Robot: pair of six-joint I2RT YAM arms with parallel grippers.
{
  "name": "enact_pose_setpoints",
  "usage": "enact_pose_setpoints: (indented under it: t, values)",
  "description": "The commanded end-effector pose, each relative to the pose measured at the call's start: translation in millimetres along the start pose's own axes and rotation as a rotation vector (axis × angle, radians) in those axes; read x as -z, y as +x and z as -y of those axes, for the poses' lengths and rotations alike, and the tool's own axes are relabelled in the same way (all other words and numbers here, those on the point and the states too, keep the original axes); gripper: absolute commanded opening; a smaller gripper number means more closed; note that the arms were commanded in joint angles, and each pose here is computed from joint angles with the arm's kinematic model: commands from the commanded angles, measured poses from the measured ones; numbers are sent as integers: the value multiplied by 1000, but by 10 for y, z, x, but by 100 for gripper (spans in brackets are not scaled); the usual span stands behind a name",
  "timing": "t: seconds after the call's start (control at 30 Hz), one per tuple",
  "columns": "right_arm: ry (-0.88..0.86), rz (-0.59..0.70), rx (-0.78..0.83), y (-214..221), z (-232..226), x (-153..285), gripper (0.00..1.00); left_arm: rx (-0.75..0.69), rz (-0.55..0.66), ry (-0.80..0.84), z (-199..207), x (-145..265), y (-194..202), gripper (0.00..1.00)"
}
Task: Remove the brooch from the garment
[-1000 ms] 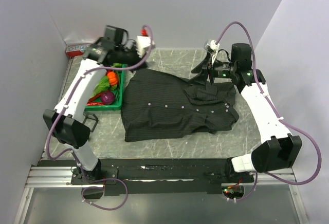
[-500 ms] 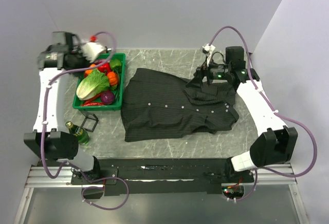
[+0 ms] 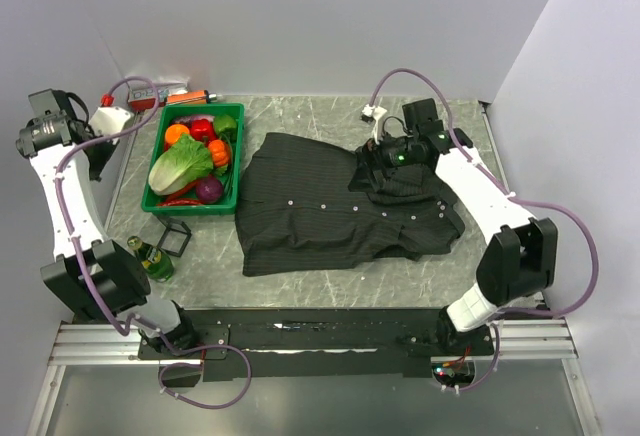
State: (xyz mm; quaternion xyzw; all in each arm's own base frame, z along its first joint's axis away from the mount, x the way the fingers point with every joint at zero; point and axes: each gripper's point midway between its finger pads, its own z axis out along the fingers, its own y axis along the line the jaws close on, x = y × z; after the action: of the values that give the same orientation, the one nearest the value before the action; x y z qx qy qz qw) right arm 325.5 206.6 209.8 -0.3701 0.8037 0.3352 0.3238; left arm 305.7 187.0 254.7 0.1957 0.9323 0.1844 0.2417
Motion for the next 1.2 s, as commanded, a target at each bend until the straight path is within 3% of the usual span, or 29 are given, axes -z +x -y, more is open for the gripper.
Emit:
enact_pose_setpoints:
  t: [0.0, 0.03, 0.17, 0.3, 0.43, 0.57, 0.7, 0.97, 1.03, 1.17]
  values:
    - [-4, 11, 62, -235, -4, -14, 100, 82, 218, 110, 121, 162, -510, 1]
    - [2, 20, 84, -285, 16, -25, 100, 90, 284, 134, 151, 286, -688, 1]
    - [-47, 60, 167, -449, -42, -164, 98, 109, 347, 195, 319, 439, -967, 1]
    - [-142, 105, 311, -595, -329, -393, 86, 176, 407, 227, 442, 600, -1159, 1]
    - [-206, 187, 435, -857, -639, -760, 76, 377, 561, 177, 314, 843, -1430, 1]
    - [-282, 236, 411, -1060, -933, -1224, 68, 497, 693, 169, 227, 1096, -1639, 1]
    - [-295, 257, 391, -1156, -1064, -1811, 62, 529, 703, 158, 201, 1192, -1640, 1]
    - [-293, 344, 446, -1279, -1538, -2993, 72, 560, 756, 152, 284, 1366, -1570, 1]
    - [-306, 398, 487, -1435, -1782, -3112, 75, 547, 757, 149, 310, 1390, -1546, 1]
    - [-342, 406, 534, -1293, -2009, -3480, 78, 513, 753, 116, 339, 1485, -1439, 1]
